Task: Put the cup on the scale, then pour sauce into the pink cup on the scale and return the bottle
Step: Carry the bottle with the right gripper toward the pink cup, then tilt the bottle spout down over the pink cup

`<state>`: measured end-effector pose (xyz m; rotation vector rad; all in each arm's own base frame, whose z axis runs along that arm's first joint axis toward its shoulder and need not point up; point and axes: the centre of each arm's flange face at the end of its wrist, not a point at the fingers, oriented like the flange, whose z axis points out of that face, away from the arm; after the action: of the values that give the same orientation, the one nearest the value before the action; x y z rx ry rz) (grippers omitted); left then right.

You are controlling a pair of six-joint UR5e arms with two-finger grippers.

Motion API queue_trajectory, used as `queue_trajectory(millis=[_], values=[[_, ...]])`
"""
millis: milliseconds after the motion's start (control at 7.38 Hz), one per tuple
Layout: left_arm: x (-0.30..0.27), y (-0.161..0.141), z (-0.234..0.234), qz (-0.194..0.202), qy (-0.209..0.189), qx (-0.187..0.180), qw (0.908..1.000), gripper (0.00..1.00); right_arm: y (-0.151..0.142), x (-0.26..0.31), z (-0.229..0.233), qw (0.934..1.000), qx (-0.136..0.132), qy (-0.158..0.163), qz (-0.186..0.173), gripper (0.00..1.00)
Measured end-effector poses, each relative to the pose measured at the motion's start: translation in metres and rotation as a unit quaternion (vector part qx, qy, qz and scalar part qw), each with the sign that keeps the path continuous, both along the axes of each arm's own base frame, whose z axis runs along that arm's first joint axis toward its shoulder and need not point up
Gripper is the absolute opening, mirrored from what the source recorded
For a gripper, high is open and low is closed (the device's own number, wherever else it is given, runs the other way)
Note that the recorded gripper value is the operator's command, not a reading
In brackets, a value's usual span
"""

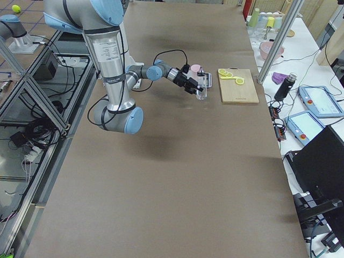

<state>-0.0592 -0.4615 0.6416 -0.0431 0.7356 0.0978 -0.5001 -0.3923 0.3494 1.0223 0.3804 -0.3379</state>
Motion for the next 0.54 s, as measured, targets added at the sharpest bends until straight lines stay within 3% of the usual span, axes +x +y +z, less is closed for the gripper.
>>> queue_trajectory(millis=[542], values=[[0.000,0.003,0.003,-0.001,0.000,-0.006,1.0000,0.98,-0.001,-0.007,-0.022,0.9983,0.012,0.057,0.003,0.00]])
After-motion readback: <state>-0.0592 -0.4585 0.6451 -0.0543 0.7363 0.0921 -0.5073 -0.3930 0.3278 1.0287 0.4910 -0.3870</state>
